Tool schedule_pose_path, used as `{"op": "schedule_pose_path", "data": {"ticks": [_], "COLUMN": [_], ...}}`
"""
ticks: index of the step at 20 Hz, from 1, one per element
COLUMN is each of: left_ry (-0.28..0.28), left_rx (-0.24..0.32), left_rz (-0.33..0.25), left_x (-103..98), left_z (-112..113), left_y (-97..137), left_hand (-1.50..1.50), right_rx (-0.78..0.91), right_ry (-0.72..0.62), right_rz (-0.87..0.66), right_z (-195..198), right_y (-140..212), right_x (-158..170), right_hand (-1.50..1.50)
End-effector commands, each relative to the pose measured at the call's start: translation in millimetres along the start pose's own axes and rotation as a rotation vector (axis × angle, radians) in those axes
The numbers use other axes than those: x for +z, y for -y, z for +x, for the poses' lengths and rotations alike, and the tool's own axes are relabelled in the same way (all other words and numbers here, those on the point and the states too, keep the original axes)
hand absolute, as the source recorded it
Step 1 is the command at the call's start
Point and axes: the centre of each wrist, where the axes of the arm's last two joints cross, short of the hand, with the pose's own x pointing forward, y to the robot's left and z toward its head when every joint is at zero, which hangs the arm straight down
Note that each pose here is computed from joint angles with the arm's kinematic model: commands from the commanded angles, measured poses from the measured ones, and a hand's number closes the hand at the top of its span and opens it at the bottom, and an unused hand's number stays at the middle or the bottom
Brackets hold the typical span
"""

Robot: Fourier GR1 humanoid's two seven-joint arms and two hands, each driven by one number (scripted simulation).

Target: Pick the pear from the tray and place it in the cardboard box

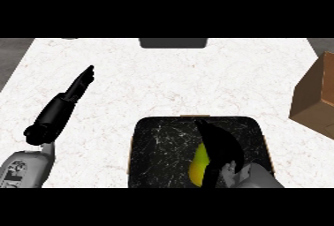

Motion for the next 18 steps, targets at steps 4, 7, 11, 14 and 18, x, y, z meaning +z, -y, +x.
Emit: {"op": "schedule_pose_path", "data": {"ticks": [4, 7, 11, 14, 18], "left_ry": [-0.009, -0.005, -0.008, -0.002, -0.011], "left_rx": [0.01, 0.005, 0.012, 0.007, 0.019], "left_rz": [-0.007, -0.003, 0.012, -0.014, 0.003], "left_x": [-12.8, 20.3, 12.7, -3.5, -4.1], "left_z": [14.0, -4.7, -5.6, 11.8, -0.5], "left_y": [9.9, -4.7, -11.8, -8.5, 5.1], "left_hand": [0.0, 0.0, 0.0, 0.0, 0.0], "right_rx": [0.074, 0.08, 0.11, 0.17, 0.35], "right_ry": [0.044, 0.096, 0.105, 0.232, 0.594], "right_rz": [0.006, -0.079, -0.161, -0.177, -0.163], "right_z": [-11.0, 5.6, -6.8, -16.0, -36.3], "right_y": [-17.5, -21.5, -16.4, -31.4, -13.6], "right_x": [-11.7, -22.3, -4.1, 4.3, 18.3], "right_hand": [1.5, 1.5, 1.5, 1.5, 1.5]}}
